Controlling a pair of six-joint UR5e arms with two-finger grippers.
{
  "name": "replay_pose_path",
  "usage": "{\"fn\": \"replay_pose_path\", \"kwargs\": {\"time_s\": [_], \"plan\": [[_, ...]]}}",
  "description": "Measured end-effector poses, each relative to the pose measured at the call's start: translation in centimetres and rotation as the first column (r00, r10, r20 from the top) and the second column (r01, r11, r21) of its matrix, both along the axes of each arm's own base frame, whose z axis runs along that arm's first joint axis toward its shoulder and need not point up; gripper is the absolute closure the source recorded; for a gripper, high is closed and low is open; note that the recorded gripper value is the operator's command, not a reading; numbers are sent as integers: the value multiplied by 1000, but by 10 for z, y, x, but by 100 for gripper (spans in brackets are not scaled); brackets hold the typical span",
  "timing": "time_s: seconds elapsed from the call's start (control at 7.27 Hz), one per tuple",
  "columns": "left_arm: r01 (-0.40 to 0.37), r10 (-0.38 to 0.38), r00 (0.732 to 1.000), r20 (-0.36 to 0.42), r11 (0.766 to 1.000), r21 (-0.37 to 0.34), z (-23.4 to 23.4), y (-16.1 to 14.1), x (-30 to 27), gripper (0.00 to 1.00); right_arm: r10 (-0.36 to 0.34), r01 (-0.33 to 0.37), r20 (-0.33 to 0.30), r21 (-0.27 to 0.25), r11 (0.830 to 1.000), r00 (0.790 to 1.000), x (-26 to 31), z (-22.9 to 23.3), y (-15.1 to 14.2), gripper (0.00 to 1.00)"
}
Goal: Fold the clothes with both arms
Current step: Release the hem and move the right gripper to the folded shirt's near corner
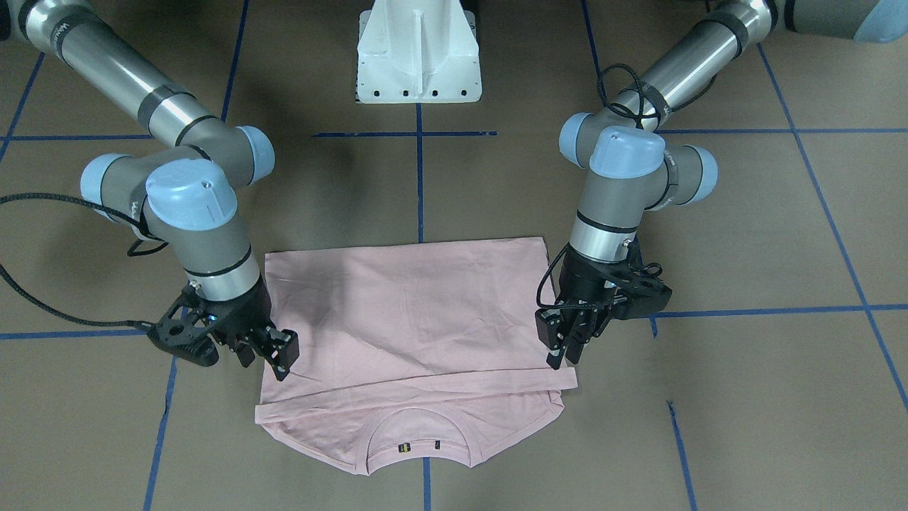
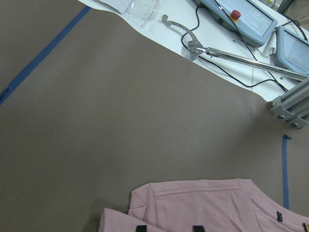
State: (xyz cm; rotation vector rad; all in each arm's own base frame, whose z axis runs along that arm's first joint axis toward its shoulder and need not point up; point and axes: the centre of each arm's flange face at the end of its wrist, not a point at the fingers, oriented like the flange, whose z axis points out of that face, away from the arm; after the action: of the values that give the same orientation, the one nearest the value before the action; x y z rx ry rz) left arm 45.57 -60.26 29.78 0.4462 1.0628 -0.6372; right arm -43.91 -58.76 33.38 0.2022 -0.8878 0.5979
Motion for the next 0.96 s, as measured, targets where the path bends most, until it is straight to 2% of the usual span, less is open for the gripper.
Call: {"fn": "replay_pose_path", "kwargs": {"time_s": [0.28,0.41,0.69,0.83,0.96], "plan": [[-1,1,1000,-2,1000,1,5,5,-4,57,4,0,56,-75,997,998,6,27,80,28],[-2,2,1000,-1,1000,0,7,7,-4,57,2,5,59,-107,994,998,8,42,107,28],[-3,3,1000,-1,1000,-1,8,8,-3,57,-16,23,52,-149,989,999,-1,62,140,29],[-4,4,1000,-1,1000,-2,8,8,-3,57,-26,34,51,-157,987,998,-8,65,148,36],[-4,4,1000,-1,1000,-1,8,9,-3,57,-31,39,53,-159,987,998,-12,64,152,61]]}}
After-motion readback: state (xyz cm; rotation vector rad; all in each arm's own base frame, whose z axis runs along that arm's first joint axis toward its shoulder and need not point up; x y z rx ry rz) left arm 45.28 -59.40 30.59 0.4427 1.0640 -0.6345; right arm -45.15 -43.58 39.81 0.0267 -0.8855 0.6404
